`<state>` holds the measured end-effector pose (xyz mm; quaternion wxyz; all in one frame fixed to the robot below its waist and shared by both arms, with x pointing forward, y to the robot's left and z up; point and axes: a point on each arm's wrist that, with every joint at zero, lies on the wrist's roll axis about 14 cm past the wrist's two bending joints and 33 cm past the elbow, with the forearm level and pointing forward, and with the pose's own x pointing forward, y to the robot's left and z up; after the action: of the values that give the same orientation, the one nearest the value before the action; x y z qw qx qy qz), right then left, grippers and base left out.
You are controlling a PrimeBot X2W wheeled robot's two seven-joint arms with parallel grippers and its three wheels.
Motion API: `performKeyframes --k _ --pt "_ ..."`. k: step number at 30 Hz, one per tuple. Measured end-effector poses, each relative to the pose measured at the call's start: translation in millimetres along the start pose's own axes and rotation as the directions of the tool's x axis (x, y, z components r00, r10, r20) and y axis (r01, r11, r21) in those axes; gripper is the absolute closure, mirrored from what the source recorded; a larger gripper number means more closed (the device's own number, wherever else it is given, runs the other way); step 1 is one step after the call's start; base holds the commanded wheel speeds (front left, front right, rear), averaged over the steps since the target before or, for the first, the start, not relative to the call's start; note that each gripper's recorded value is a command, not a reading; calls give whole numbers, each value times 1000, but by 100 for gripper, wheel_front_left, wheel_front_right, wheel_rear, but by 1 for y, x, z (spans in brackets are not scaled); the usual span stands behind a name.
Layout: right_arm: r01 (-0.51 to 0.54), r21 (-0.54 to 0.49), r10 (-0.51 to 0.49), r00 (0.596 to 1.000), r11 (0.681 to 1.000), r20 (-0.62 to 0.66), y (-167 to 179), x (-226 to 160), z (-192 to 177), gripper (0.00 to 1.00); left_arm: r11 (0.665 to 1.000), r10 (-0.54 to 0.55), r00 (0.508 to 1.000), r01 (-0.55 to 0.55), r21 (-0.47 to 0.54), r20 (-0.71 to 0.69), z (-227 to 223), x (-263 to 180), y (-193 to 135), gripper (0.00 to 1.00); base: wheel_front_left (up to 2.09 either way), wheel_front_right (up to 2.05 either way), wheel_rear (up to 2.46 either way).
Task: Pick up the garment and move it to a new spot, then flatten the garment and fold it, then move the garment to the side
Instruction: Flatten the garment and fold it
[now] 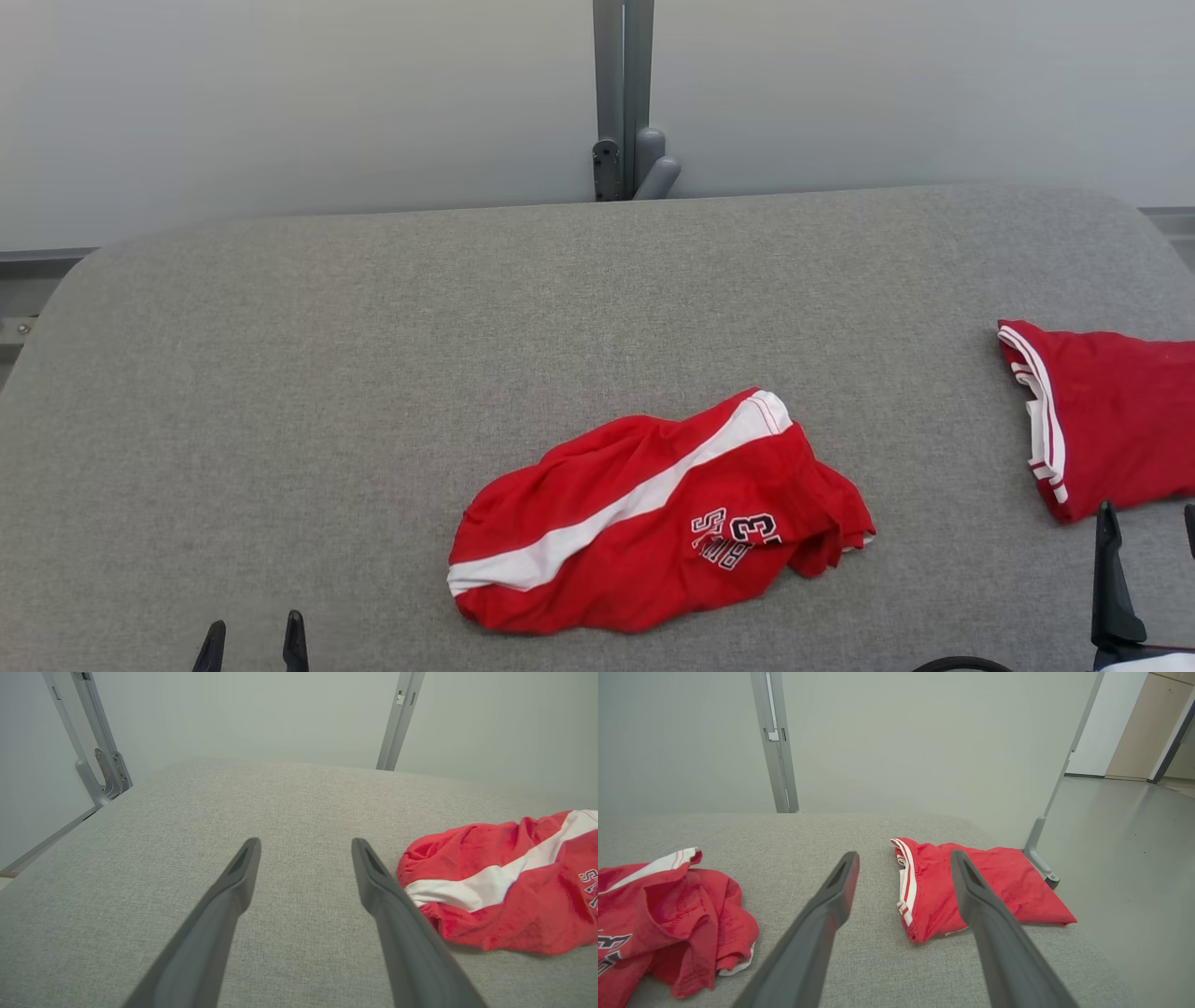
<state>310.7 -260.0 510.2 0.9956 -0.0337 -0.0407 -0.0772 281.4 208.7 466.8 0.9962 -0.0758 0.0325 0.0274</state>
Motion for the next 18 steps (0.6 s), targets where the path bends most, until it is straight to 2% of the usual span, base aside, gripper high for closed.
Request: performKeyframes --k 4,18 --pt "-8 -2 8 1000 1000 -8 2 1 -3 0 1000 8 1000 -8 7 4 -2 -2 6 0 0 0 0" --pt "-120 43 120 993 992 5 43 6 0 0 999 -35 999 35 -6 20 0 3 -7 0 0 0 0"
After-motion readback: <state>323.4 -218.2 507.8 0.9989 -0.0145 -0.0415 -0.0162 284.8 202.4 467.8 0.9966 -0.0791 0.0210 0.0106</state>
